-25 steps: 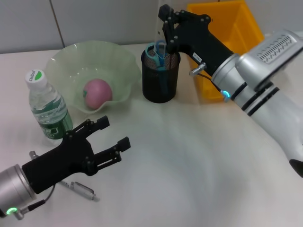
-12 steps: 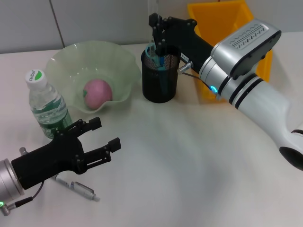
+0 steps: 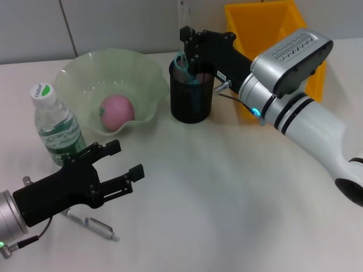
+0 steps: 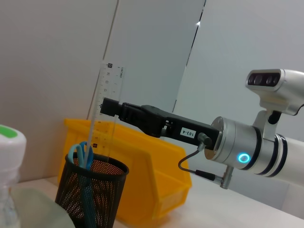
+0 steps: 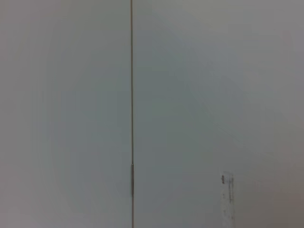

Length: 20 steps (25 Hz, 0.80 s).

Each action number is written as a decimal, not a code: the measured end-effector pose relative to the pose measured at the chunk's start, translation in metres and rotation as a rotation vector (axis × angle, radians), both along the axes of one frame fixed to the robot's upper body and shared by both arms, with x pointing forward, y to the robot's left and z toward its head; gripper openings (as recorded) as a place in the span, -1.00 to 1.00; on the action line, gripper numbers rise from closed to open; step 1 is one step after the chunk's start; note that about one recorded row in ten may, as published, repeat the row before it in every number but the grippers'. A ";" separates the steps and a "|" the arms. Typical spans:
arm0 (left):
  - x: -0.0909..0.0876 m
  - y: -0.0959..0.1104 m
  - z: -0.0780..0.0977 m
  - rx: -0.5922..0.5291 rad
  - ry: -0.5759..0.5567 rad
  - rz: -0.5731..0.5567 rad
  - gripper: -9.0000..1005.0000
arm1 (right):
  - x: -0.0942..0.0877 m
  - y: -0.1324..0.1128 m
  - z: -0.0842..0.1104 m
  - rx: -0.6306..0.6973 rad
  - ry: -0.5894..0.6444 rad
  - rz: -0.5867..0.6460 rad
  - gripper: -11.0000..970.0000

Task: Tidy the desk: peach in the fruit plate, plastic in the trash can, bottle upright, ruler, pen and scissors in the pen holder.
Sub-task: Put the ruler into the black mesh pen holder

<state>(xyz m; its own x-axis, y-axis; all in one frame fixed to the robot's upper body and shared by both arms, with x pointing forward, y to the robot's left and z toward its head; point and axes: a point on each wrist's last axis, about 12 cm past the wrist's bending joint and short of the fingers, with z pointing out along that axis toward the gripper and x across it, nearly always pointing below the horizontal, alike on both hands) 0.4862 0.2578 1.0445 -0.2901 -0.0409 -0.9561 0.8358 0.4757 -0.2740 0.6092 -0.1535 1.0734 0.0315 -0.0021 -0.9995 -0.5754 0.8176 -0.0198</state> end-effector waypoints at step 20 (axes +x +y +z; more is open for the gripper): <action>-0.001 0.000 0.001 0.010 -0.014 -0.014 0.70 | -0.009 -0.011 -0.005 0.075 0.023 -0.007 -0.14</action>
<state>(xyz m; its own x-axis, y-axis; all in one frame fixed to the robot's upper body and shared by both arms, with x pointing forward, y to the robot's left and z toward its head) 0.4851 0.2579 1.0454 -0.2773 -0.0273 -0.9604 0.8462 0.4664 -0.2576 0.5999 -0.1649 1.0684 0.0089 0.0725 -0.9973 -0.5691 0.8204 0.0546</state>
